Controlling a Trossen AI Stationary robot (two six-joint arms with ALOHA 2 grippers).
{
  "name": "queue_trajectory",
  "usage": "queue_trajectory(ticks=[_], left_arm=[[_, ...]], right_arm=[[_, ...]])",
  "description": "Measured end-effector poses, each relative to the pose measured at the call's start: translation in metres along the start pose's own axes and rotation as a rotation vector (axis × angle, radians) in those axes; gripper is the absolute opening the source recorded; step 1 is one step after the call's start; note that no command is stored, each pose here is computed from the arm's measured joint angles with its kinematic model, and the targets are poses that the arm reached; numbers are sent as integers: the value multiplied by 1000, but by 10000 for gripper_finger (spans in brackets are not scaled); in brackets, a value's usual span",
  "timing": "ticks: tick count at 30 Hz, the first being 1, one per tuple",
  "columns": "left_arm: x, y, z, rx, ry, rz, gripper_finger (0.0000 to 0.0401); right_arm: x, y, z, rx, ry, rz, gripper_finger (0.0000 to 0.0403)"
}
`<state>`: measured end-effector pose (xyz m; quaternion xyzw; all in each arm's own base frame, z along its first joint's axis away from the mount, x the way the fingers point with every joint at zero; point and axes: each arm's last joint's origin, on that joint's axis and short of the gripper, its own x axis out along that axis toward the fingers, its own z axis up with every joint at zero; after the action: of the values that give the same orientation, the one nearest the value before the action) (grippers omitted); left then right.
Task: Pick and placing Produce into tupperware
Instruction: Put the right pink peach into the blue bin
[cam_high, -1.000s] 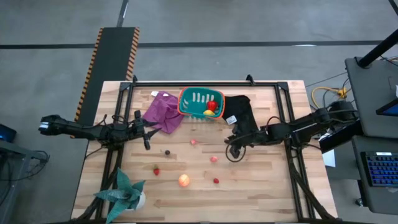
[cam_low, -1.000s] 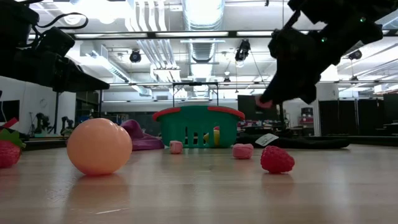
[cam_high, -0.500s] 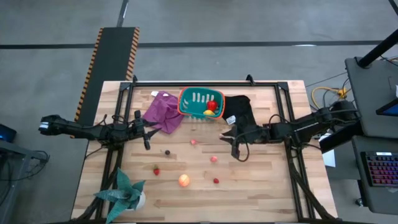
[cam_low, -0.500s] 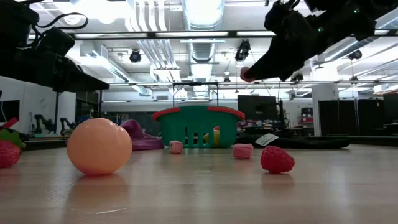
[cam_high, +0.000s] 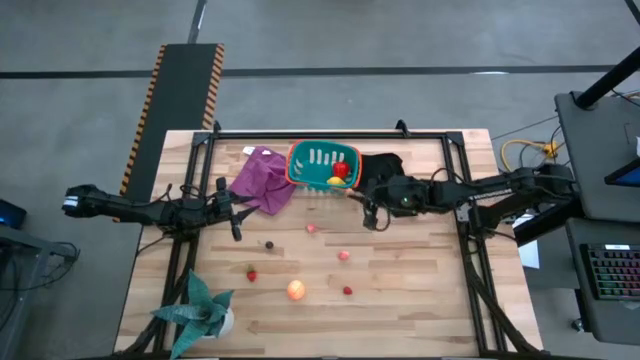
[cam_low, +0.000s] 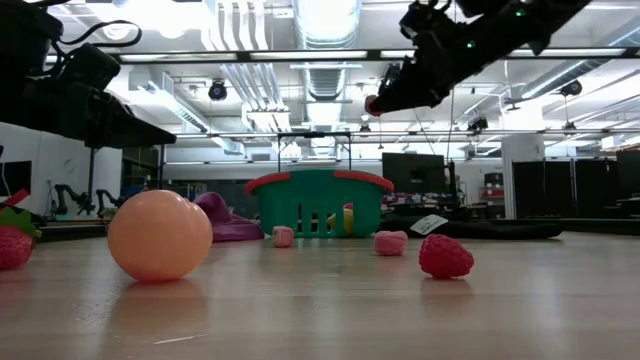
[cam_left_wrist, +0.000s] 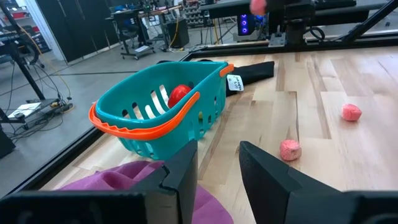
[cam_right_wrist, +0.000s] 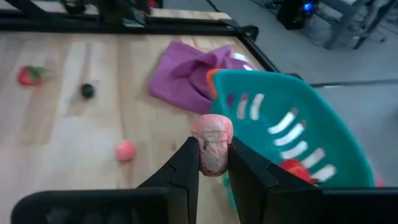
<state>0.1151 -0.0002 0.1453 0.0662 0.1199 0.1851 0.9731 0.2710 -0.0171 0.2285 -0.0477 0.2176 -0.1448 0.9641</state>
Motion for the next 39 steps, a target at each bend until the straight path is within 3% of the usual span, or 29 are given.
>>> queue_trajectory(ticks=[9, 18, 25, 31, 39], left_arm=[[0, 0, 0, 1, 2, 0, 105], [0, 0, -1, 6, 10, -1, 105], [1, -1, -1, 8, 14, -1, 105], [1, -1, -1, 9, 14, -1, 105], [2, -1, -3, 18, 31, -2, 105]], right_arm=[[30, -36, 21, 23, 123, -27, 63], [87, -72, 32, 118, 447, -59, 63], [124, -98, 46, 158, 555, -104, 63], [131, -115, 55, 188, 693, -129, 63], [141, -118, 47, 200, 822, -155, 63]])
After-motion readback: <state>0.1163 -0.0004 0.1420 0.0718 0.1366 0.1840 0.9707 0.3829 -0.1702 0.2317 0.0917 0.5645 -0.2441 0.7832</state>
